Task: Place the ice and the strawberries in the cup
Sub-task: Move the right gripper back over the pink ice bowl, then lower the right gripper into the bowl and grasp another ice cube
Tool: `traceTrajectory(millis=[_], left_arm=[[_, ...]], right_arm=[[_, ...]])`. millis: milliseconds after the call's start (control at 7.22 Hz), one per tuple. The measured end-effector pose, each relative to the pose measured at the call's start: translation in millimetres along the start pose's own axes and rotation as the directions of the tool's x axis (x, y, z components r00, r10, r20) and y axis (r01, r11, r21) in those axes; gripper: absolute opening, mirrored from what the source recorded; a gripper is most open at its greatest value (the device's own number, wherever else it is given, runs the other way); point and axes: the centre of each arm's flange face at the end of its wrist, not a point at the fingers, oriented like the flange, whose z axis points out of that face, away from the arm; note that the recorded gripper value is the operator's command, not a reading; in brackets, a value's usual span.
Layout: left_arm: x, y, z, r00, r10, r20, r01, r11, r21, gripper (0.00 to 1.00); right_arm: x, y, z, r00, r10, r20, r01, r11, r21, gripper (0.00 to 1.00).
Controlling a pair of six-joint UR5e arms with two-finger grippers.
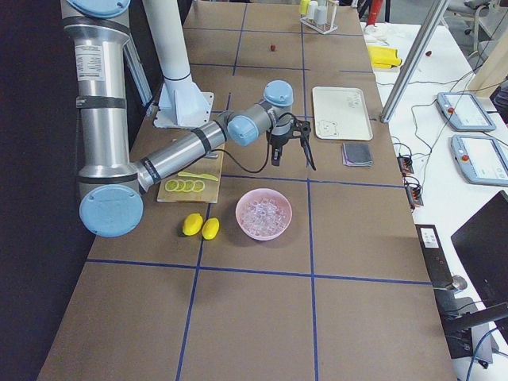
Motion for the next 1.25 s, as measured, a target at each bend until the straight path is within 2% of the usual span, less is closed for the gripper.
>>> traceTrajectory(millis=[277, 554, 1246], left_arm=[[0, 0, 0, 1.0, 0.0, 0.001, 0.0, 1.0, 0.0, 1.0], [-1, 0, 0, 1.0, -0.001, 0.002, 0.001, 1.0, -0.001, 1.0], [0, 0, 0, 1.0, 0.0, 0.002, 0.0, 1.0, 0.0, 1.0]], right_arm=[[57, 0, 20, 0.999, -0.027, -0.039, 0.025, 0.998, -0.055, 0.67], [80, -3, 41, 0.999, -0.001, -0.041, -0.004, 0.994, -0.109, 0.68], [96, -8, 66, 0.997, 0.031, -0.064, -0.04, 0.988, -0.152, 0.71]])
